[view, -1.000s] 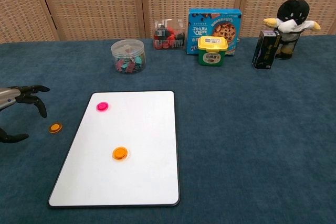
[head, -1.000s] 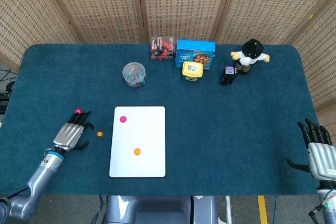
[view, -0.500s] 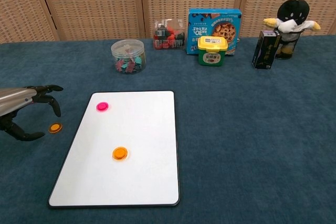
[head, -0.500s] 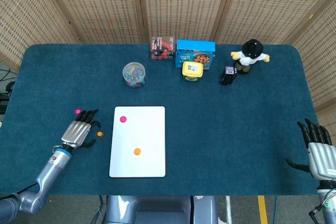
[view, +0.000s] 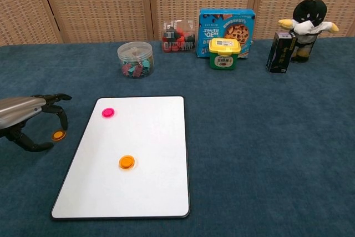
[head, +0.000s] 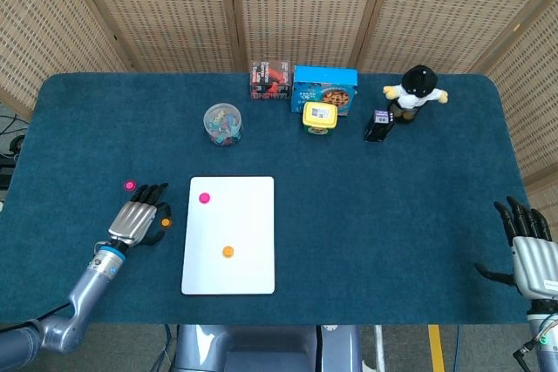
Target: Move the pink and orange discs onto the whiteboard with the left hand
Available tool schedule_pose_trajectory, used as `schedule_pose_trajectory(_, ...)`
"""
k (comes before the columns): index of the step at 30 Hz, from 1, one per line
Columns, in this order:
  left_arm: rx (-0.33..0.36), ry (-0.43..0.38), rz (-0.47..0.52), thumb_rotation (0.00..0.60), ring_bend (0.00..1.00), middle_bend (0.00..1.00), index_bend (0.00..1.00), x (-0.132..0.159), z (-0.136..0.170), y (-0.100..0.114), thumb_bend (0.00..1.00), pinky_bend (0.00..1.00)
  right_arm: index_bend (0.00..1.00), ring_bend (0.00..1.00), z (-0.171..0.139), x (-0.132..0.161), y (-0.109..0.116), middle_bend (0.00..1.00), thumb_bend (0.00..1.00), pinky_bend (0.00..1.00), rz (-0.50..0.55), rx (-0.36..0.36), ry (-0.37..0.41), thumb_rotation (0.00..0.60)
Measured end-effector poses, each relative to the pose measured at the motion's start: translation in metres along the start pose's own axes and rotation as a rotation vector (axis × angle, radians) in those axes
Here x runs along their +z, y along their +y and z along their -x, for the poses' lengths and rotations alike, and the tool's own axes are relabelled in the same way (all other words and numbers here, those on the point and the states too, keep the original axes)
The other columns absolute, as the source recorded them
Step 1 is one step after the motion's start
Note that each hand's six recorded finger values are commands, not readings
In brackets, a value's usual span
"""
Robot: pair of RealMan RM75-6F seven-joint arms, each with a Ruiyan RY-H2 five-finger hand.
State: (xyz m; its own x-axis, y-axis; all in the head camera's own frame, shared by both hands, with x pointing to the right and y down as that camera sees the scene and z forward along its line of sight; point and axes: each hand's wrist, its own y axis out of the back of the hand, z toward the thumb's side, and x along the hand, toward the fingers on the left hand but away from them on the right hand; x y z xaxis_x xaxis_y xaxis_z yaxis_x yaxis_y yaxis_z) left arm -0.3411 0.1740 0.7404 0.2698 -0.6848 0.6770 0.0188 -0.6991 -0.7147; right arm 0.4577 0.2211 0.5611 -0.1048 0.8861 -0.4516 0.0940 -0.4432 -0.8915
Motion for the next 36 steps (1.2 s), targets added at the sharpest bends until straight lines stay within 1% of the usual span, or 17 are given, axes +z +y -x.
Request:
schedule_pose_trajectory(6,-0.006,0.005,0.001,0.6,0.0,0.0,0.41,-0.001,-0.002,-0.002,0.34,0.0,0.0,0.0,0.0,0.0,0.0,0.0,0.0,0.0,0.001,0.0,-0.001,0.6)
schedule_pose_trajectory(9,-0.005,0.007,-0.001,0.6,0.0,0.0,0.5,-0.001,-0.002,-0.003,0.34,0.0,0.0,0.0,0.0,0.0,0.0,0.0,0.0,0.0,0.002,0.001,-0.001,0.6)
schedule_pose_trajectory(11,-0.005,0.008,0.001,0.6,0.0,0.0,0.6,-0.001,-0.002,-0.002,0.34,0.0,0.0,0.0,0.0,0.0,0.0,0.0,0.0,0.0,0.002,0.001,-0.001,0.6)
schedule_pose_trajectory(14,-0.003,0.008,-0.001,0.6,0.0,0.0,0.66,-0.002,-0.001,-0.002,0.34,0.0,0.0,0.0,0.0,0.0,0.0,0.0,0.0,0.0,0.003,0.001,-0.001,0.6)
schedule_pose_trajectory(20,0.008,0.004,0.008,0.6,0.0,0.0,0.67,-0.001,0.0,0.002,0.34,0.0,0.0,0.0,0.0,0.0,0.0,0.0,0.0,0.0,0.005,0.003,-0.001,0.6)
schedule_pose_trajectory(25,0.034,-0.033,0.026,0.6,0.0,0.0,0.67,0.01,0.004,0.013,0.34,0.0,0.0,0.0,0.0,0.0,0.0,0.0,0.0,0.0,0.007,0.005,-0.002,0.6)
schedule_pose_trajectory(31,0.044,-0.138,0.046,0.6,0.0,0.0,0.67,0.046,0.014,0.025,0.34,0.0,0.0,0.0,0.0,0.0,0.0,0.0,0.0,0.0,0.008,0.005,-0.001,0.6)
schedule_pose_trajectory(33,0.038,-0.174,0.046,0.6,0.0,0.0,0.67,0.06,0.018,0.026,0.34,0.0,0.0,0.0,0.0,0.0,0.0,0.0,0.0,0.0,0.009,0.005,-0.001,0.6)
schedule_pose_trajectory(36,0.028,-0.202,0.027,0.6,0.0,0.0,0.67,0.073,0.02,0.024,0.34,0.0,0.0,0.0,0.0,0.0,0.0,0.0,0.0,0.0,0.01,0.004,0.0,0.6)
